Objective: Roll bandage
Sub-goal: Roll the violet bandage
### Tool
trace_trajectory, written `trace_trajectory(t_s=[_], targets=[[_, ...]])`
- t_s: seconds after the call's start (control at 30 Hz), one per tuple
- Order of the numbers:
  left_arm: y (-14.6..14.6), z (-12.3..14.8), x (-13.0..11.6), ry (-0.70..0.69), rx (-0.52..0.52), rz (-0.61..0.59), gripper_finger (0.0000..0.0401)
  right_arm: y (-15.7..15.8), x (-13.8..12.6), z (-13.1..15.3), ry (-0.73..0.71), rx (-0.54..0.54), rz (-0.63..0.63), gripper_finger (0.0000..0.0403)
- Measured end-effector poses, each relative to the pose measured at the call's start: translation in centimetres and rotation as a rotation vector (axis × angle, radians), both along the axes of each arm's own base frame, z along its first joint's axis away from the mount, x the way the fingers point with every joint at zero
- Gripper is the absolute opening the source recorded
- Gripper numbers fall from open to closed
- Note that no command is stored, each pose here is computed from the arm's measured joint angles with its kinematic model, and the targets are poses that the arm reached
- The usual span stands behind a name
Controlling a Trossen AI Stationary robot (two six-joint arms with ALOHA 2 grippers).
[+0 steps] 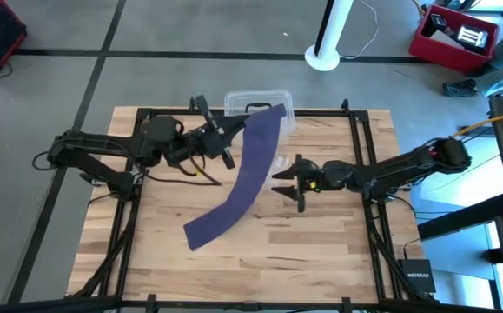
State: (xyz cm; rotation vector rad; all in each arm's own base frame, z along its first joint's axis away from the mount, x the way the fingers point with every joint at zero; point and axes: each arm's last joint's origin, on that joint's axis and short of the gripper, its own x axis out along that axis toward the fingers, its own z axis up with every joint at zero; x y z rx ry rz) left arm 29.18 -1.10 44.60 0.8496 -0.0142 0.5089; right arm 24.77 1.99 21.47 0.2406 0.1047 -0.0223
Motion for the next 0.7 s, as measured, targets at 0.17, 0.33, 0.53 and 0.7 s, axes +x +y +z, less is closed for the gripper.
trace_trajectory(t_s=[0.17, 0.33, 0.53, 0.7], targets=[[0.3, -0.2, 0.1, 0.017, -0.002, 0.006, 0.0010, -0.3, 1.8, -0.5, 0.048, -0.026, -0.147, 0.0197], [0.2, -0.2, 0.1, 0.018, 0.001, -0.009, 0.0011, -0.5, 2.7, -1.1, 0.082, -0.092, -0.257, 0.0186], [-0.3, -0.2, 0.1, 0.015, -0.003, -0.034, 0.0011, -1.3, 3.2, -1.5, 0.082, -0.171, -0.321, 0.0183], [-0.6, -0.4, 0.1, 0.029, -0.008, -0.055, 0.0011, -2.2, 4.0, -1.1, -0.042, -0.160, -0.191, 0.0183]])
